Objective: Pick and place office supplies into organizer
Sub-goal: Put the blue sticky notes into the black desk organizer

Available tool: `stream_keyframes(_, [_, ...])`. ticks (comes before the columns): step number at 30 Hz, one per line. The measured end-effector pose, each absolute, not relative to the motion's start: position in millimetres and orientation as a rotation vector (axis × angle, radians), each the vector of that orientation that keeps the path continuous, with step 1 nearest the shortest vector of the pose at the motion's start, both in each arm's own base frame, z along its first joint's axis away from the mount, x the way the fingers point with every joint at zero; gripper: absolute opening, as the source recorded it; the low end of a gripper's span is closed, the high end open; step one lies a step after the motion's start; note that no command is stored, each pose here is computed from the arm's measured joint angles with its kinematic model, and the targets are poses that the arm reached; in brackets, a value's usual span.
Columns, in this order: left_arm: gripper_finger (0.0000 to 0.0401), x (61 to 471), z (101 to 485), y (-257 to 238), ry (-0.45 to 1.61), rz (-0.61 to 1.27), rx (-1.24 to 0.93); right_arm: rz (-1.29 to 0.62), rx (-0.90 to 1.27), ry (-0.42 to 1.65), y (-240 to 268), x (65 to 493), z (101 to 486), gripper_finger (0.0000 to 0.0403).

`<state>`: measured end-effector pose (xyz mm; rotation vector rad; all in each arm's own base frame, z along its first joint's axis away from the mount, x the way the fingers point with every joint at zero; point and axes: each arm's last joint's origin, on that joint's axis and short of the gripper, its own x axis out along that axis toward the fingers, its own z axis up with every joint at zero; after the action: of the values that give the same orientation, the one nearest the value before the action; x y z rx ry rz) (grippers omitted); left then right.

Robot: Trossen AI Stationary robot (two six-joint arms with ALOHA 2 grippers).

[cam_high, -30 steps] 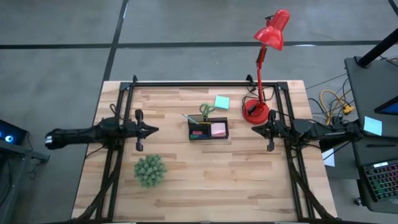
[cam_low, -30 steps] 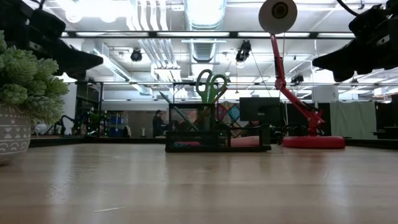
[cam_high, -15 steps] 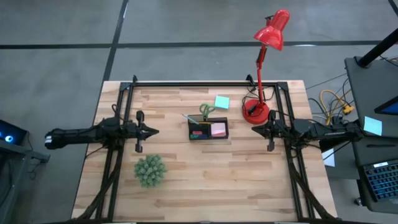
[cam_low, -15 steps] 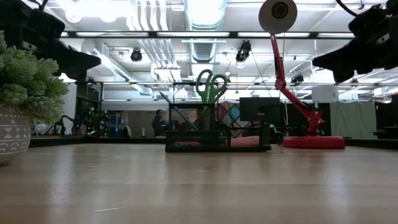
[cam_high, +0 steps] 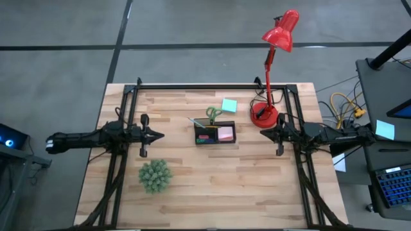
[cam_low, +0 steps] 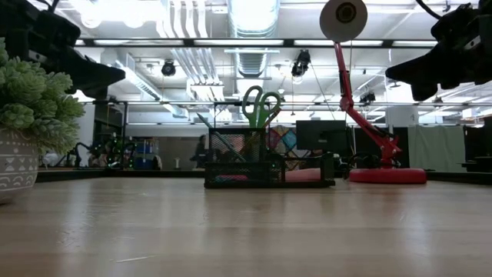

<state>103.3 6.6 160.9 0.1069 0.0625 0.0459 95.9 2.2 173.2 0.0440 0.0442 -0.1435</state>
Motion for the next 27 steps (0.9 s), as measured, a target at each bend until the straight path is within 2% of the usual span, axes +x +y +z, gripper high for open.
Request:
stream_keyframes(6, [0.0, 103, 162, 7, 0.055, 0.047, 0.107, -0.144, 0.035, 0.045, 2, 96, 173, 0.0033])
stream_keyframes(13, [0.0, 103, 163, 7, 0.05, 0.048, 0.108, -0.148, 0.036, 0.039, 2, 96, 178, 0.0108])
stream_keyframes(21, [0.0, 103, 163, 7, 0.052, 0.049, 0.109, -0.261, -0.022, 0.013, -1, 96, 217, 0.0175])
stream_keyframes(27, [0.0, 103, 163, 7, 0.049, 0.049, 0.109, -0.44, -0.179, 0.163, -4, 114, 236, 0.0198])
